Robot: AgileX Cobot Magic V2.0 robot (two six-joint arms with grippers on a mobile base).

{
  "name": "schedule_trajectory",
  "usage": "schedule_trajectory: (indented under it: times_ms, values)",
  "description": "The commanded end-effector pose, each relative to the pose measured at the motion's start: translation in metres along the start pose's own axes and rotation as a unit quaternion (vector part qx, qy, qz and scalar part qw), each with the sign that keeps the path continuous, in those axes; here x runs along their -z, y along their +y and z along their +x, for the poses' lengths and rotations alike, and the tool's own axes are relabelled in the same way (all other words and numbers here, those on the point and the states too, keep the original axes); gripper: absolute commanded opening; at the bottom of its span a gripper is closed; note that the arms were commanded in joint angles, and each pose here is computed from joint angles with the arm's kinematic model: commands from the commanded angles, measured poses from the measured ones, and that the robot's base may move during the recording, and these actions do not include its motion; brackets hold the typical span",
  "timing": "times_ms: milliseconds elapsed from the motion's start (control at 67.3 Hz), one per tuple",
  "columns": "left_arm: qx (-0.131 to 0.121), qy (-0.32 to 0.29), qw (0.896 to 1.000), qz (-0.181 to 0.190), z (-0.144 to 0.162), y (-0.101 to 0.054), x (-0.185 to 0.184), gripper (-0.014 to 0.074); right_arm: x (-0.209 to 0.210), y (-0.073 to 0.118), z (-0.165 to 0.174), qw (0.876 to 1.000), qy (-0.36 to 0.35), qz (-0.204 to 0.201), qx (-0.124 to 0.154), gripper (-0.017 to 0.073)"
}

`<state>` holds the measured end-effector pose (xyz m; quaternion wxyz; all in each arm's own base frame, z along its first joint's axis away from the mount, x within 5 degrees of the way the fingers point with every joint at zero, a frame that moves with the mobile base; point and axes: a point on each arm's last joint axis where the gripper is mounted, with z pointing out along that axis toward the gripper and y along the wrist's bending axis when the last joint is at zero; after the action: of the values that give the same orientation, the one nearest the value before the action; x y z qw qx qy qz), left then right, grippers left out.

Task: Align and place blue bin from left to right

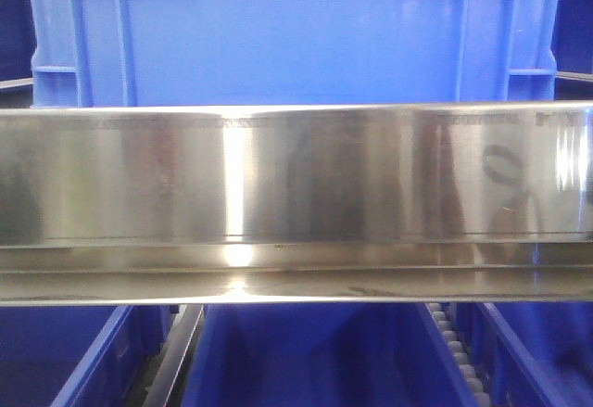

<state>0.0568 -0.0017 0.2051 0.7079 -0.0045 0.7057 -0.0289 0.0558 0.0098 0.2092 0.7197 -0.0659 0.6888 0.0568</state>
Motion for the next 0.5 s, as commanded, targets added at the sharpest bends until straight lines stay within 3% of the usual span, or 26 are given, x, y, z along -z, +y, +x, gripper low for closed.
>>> schedule_trajectory:
  times_ms: [0,356,490]
  values:
    - [0.002,-0.011,1.0,0.001,-0.003,0.0,0.0,-0.0111,0.0,0.0,-0.002,1.0,-0.012,0.002,-0.001,-0.0078]
    - [0.002,-0.015,1.0,0.002,-0.003,0.0,0.0,-0.0111,0.0,0.0,-0.003,1.0,-0.019,0.002,0.0,-0.0078]
    - [0.003,-0.041,0.999,0.005,-0.008,-0.001,0.001,-0.0111,0.001,0.0,-0.014,0.997,-0.075,0.001,0.0,-0.0078]
